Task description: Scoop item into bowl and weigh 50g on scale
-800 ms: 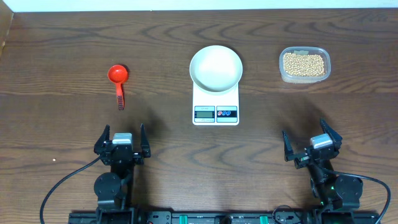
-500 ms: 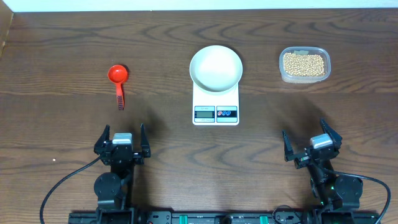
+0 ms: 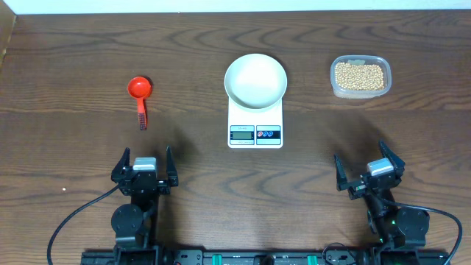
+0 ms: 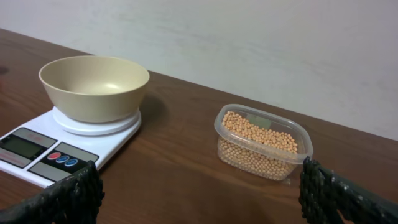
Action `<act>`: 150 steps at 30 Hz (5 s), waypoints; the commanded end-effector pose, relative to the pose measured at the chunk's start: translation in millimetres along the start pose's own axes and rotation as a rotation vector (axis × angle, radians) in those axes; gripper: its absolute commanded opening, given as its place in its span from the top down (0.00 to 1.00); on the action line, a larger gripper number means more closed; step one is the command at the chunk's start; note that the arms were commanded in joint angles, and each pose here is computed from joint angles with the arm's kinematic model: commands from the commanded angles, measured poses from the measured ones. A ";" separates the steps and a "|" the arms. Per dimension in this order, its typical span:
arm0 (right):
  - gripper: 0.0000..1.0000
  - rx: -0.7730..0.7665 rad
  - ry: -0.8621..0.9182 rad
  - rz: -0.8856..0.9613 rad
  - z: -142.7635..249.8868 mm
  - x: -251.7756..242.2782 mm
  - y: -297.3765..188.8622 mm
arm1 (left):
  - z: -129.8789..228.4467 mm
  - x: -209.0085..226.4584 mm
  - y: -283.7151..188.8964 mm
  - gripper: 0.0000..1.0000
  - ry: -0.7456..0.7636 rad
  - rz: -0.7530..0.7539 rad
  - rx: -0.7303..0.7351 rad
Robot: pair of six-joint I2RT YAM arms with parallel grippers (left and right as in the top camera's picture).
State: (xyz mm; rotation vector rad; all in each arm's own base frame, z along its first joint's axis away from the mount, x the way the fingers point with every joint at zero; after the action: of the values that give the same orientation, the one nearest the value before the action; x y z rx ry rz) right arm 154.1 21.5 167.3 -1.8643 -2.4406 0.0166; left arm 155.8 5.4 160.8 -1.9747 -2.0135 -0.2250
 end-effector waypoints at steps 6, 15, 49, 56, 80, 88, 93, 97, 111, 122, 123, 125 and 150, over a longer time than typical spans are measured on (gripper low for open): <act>0.01 0.001 -0.007 0.001 0.7 0.4 -0.1 | 10.6 -1.9 0.3 0.08 0.013 0.002 0.055; 0.01 0.001 -0.007 0.001 0.7 0.4 -0.1 | 10.5 -1.9 0.3 0.08 0.013 0.002 0.055; 0.01 0.001 -0.007 0.001 0.7 0.4 -0.1 | 10.5 -1.9 0.3 0.08 0.013 0.002 0.055; 0.01 0.001 -0.007 0.001 0.7 0.4 -0.1 | 10.6 -1.9 0.3 0.08 0.013 0.002 0.055; 0.01 0.001 -0.007 0.001 0.7 0.4 -0.1 | 10.5 -1.9 0.3 0.08 0.013 0.002 0.055; 0.01 0.001 -0.007 0.001 0.7 0.4 -0.1 | 10.5 -1.9 0.3 0.08 0.013 0.002 0.055; 0.01 0.001 -0.007 0.001 0.7 0.4 -0.1 | 10.5 -1.9 0.3 0.08 0.013 0.002 0.055; 0.01 0.001 -0.007 0.001 0.7 0.4 -0.1 | 10.5 -1.9 0.3 0.08 0.013 0.002 0.055; 0.01 0.001 -0.007 0.001 0.7 0.4 -0.1 | 10.5 -1.9 0.3 0.08 0.013 0.002 0.055; 0.01 0.001 -0.007 0.001 0.7 0.4 -0.1 | 10.6 -1.9 0.3 0.08 0.013 0.002 0.055; 0.01 0.001 -0.007 0.002 0.7 0.4 -0.1 | 10.6 -1.9 0.3 0.08 0.013 0.002 0.055; 0.01 0.001 -0.007 0.002 0.7 0.4 -0.1 | 10.6 -1.9 0.3 0.08 0.013 0.002 0.055; 0.01 0.001 -0.007 0.001 0.7 0.4 -0.1 | -18.7 5.3 4.9 0.08 -0.042 0.046 0.083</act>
State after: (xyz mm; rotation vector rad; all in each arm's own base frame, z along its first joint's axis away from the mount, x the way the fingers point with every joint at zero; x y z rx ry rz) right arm 154.0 21.6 167.3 -1.8637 -2.4407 0.0170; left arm 159.8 5.1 155.0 -1.9578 -1.9519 -0.0874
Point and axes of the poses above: each gripper's point midway between its finger pads, its own y axis out along the fingers, its own x axis along the line the jaws close on, z = x × y, the point moved 9 cm from there along -y, back along the fingers, and after that the axes turned 12 degrees about y, right-handed, at the moved point
